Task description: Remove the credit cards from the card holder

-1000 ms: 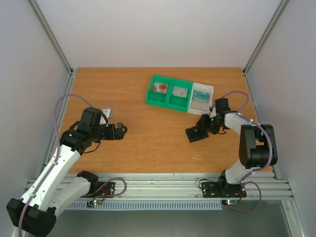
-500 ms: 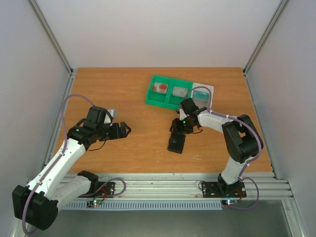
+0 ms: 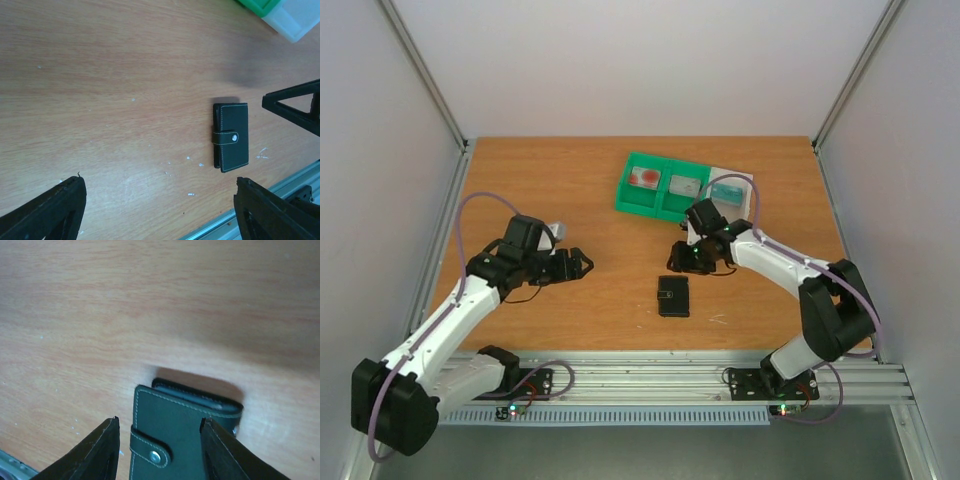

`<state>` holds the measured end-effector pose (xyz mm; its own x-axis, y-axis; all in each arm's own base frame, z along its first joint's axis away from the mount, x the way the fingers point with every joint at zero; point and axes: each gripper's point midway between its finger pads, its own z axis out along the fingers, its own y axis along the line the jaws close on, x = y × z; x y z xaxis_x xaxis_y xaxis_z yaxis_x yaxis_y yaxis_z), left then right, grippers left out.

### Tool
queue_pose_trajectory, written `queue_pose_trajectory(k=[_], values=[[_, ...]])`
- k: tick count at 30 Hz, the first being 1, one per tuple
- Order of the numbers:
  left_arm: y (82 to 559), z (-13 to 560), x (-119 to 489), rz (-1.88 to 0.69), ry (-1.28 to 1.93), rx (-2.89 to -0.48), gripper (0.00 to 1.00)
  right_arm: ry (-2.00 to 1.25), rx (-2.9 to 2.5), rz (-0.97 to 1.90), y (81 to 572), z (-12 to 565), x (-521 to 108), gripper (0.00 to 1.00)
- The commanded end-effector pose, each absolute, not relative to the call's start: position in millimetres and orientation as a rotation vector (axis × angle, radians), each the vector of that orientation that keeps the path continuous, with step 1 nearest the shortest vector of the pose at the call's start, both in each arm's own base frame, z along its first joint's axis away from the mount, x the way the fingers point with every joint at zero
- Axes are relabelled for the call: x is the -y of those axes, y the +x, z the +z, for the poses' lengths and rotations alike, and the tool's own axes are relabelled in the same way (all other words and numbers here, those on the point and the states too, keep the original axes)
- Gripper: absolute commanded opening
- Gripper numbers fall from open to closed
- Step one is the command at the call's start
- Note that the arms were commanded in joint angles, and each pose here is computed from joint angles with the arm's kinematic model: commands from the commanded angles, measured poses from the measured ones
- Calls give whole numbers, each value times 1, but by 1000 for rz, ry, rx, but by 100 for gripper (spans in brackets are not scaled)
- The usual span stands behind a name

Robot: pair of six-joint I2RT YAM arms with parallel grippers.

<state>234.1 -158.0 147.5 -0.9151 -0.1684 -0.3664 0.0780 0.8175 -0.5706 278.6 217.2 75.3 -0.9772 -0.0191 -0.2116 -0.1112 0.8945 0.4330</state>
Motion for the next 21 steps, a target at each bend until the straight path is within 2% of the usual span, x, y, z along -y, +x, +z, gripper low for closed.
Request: queue_pose_trajectory(k=[1,16,21], values=[[240,148,172,-907,-35,-2569,81,46,-2917,584,259,69,-195,44],[232,140,190,-1002,-14,-2573,78,140,-2985,756,231,33,-203,45],[230,139,192,-1022,-13,-2568,76,160,-3002,788,223,23,-204,40]])
